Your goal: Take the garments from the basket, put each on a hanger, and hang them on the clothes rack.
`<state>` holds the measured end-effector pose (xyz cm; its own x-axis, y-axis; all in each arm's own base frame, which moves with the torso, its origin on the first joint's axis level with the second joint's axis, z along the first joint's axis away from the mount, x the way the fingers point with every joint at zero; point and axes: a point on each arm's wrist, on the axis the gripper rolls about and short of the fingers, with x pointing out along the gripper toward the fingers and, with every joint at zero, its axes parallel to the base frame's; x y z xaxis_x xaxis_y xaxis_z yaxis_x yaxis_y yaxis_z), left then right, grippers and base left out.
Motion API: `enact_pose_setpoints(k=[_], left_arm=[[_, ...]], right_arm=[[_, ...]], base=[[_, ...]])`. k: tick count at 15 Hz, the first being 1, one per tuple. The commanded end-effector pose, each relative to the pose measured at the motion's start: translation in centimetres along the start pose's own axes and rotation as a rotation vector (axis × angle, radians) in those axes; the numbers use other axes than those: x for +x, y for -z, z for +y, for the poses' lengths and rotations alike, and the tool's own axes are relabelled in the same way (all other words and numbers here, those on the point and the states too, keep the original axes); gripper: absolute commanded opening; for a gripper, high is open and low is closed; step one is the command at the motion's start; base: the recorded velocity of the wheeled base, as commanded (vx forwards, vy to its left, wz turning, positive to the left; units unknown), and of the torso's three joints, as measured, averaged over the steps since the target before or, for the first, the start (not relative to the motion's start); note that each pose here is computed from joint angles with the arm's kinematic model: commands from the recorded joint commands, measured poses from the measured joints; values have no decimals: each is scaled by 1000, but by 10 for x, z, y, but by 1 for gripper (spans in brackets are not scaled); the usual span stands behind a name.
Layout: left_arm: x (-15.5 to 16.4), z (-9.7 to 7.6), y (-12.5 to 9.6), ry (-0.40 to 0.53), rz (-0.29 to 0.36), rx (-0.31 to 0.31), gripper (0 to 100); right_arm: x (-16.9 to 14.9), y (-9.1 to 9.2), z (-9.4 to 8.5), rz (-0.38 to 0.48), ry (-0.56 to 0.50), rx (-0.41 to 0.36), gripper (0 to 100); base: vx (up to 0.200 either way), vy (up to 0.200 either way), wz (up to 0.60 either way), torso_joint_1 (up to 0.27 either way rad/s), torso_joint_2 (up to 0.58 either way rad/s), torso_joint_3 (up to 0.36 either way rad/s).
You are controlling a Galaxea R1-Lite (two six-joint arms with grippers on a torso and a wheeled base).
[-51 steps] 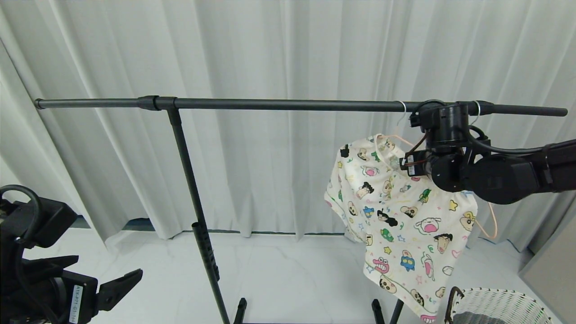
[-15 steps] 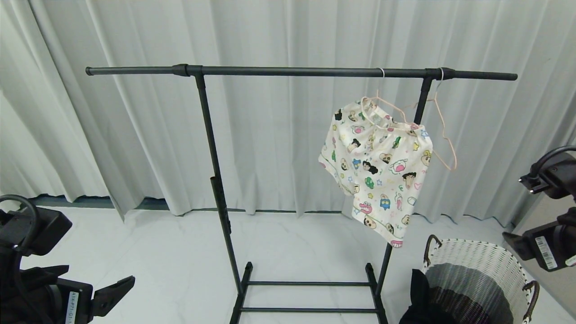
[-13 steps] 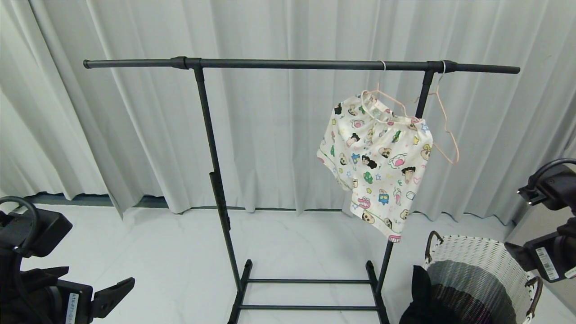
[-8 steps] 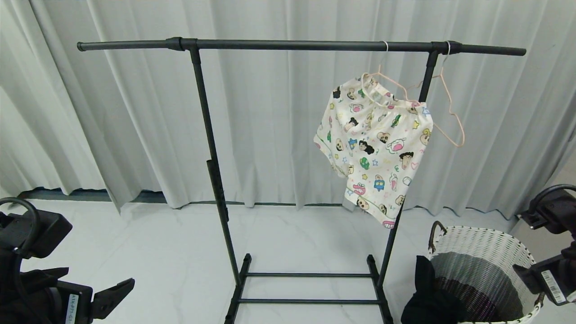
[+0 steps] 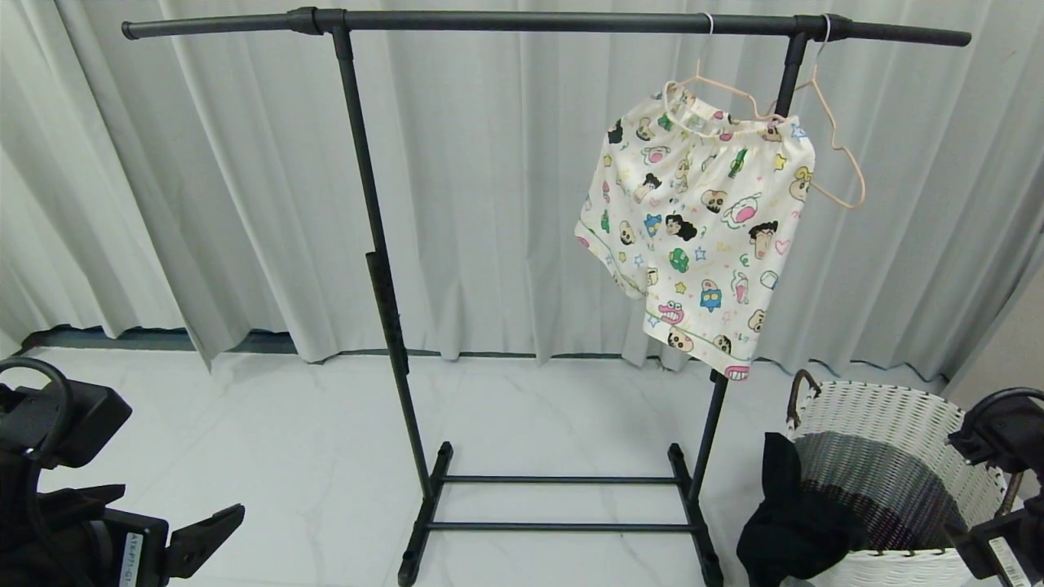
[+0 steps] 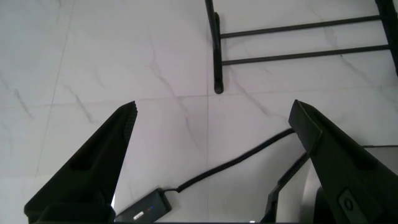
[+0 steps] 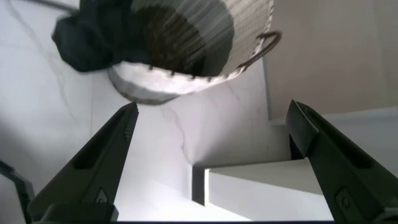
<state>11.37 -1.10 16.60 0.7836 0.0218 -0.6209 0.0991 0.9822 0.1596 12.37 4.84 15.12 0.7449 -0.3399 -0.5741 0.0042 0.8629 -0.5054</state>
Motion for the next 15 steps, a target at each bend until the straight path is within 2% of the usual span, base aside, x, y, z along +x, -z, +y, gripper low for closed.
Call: enact_pose_setpoints(k=[1,3,5,8,10,12,15], left_arm=[[1,0,0,1,1,2,100],[2,0,0,3,9,4,100],[4,-1,0,10,18,9,100],[10,-7,-2,42,42,33,100],[15,-10,-4,62,61,51,100],[19,-12,-5,67,62,55,100],[21,-12,-7,66,53,54,100]], right_arm=[[2,6,2,21,-1,-16,100],[6,14,2,56,4,-24,100],[11,20,-1,97,-44,-2,100],[23,23,-5,167,-154,54,100],[37,22,-1,213,-166,54,100],[49,23,7,210,-179,30,100],[71,26,9,279,-273,-73,100]], base=[[0,0,0,-76,310,227],[0,0,0,-34,154,90],[0,0,0,-9,30,23],[200,0,0,-4,10,15],[200,0,0,0,5,5],[100,0,0,1,4,1],[0,0,0,0,0,0]])
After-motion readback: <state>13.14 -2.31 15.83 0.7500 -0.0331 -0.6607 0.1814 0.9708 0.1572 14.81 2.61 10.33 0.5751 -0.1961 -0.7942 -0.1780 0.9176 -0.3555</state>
